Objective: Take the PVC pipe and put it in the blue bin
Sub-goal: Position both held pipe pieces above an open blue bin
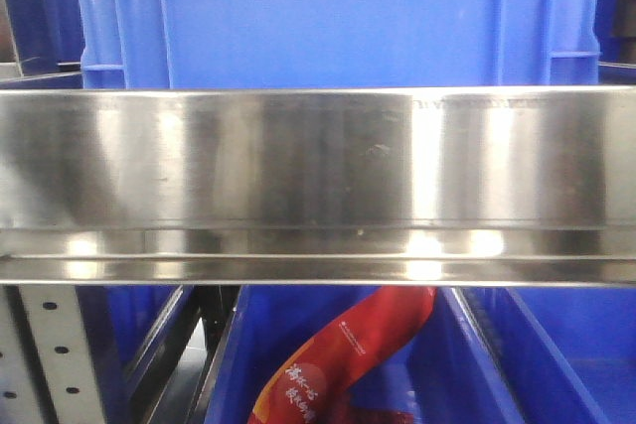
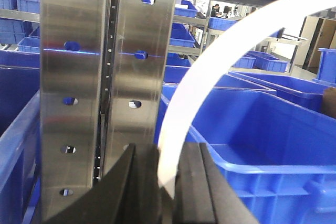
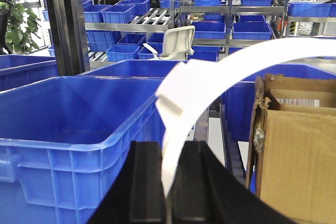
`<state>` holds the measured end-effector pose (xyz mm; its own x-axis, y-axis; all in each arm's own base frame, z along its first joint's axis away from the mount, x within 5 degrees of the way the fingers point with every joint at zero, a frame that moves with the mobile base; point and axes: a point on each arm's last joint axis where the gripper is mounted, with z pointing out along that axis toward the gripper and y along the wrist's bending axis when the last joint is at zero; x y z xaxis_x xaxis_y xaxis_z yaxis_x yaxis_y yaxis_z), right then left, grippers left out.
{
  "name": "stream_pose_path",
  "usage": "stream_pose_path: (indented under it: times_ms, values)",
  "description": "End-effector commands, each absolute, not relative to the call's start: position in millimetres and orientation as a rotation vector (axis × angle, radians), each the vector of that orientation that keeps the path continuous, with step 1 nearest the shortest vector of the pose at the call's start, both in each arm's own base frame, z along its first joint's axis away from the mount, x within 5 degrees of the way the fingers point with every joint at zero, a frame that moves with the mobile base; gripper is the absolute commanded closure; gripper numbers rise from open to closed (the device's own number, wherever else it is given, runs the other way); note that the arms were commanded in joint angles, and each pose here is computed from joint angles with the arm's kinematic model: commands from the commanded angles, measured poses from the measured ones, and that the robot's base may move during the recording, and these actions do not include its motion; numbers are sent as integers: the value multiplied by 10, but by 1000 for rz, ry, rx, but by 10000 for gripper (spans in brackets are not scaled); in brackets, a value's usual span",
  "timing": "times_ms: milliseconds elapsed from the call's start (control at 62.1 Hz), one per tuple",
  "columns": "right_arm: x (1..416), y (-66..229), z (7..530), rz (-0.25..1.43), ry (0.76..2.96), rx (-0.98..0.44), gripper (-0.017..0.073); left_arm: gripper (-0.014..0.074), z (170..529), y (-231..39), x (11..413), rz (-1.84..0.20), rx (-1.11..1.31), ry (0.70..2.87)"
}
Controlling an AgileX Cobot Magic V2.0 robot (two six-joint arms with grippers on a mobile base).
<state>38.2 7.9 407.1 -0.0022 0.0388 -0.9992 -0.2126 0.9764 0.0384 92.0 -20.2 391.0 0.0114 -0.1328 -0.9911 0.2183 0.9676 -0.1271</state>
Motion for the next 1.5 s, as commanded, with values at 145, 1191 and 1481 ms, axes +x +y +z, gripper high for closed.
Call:
stream_pose_path:
  times_ms: [145,1191,1481]
  values:
    - [368,73,4096,195,1527,-137,727,704,3943,-199,907,-274,69,1508]
    - [373,127,4145,328,1486,-97,727,704,4034,-197,898,-289,57,1467]
    - [780,374,4160,527,1600,-157,727,704,4449,-346,1028,-401,128,1514]
